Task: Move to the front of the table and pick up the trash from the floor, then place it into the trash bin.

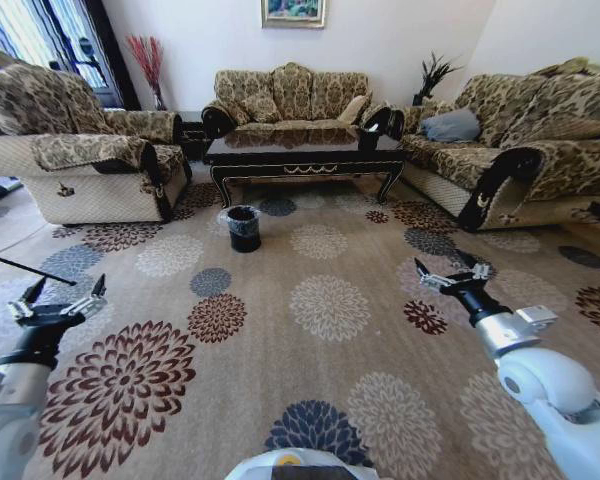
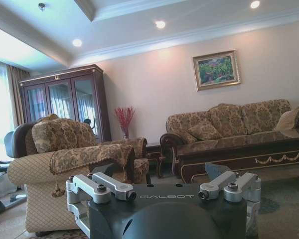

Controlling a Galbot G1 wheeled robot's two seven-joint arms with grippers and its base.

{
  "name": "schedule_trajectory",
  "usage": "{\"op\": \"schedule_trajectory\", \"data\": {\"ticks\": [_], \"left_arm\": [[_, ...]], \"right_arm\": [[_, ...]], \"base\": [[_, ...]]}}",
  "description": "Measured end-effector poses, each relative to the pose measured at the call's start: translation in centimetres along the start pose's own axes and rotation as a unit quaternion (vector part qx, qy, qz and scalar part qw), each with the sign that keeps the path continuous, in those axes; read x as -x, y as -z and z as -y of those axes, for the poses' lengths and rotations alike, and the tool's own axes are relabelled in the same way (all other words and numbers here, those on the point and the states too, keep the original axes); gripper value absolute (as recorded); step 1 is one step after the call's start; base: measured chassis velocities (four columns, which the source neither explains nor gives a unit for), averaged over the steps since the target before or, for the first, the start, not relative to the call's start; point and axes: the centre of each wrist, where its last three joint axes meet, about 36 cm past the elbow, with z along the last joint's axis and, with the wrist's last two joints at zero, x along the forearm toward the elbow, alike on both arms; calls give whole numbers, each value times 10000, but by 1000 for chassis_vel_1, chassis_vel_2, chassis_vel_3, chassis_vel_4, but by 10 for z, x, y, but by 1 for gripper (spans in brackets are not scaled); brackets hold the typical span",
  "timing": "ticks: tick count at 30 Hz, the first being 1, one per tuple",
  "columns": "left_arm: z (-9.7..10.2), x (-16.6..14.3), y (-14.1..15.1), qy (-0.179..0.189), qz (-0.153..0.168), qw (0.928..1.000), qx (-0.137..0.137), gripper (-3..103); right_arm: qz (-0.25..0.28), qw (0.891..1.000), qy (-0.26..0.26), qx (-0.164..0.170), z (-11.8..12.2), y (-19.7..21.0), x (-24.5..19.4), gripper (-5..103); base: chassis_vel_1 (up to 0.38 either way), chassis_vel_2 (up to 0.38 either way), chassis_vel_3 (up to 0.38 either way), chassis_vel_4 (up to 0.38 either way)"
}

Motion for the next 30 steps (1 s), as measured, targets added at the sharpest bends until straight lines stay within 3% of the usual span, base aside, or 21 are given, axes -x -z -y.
{"op": "schedule_trajectory", "data": {"ticks": [11, 18, 22, 24, 26, 30], "left_arm": [[-10, 4, -4, 43, -9, 10000, -4, 100], [5, 1, -6, -112, -41, 9999, -58, 100], [12, 0, -7, -190, -57, 9998, -71, 100], [13, 0, -7, -201, -64, 9998, -65, 100], [15, -1, -8, -231, -74, 9997, -59, 100], [18, -2, -7, -272, -72, 9996, -70, 100]], "right_arm": [[4, 10000, -69, 31, 4, 2, -4, 100], [8, 9998, -167, 81, 3, -2, -5, 100], [122, 9987, -312, 390, -6, -7, -10, 100], [278, 9984, -277, 402, -7, -10, -11, 100], [554, 9983, -48, 195, -5, -19, -14, 100], [597, 9980, 14, 190, -6, -22, -16, 100]], "base": [[0, 0, 0, 0], [0, 0, 0, 0], [0, 0, 0, 0], [0, 0, 0, 0], [0, 0, 0, 0], [0, 0, 0, 0]]}}
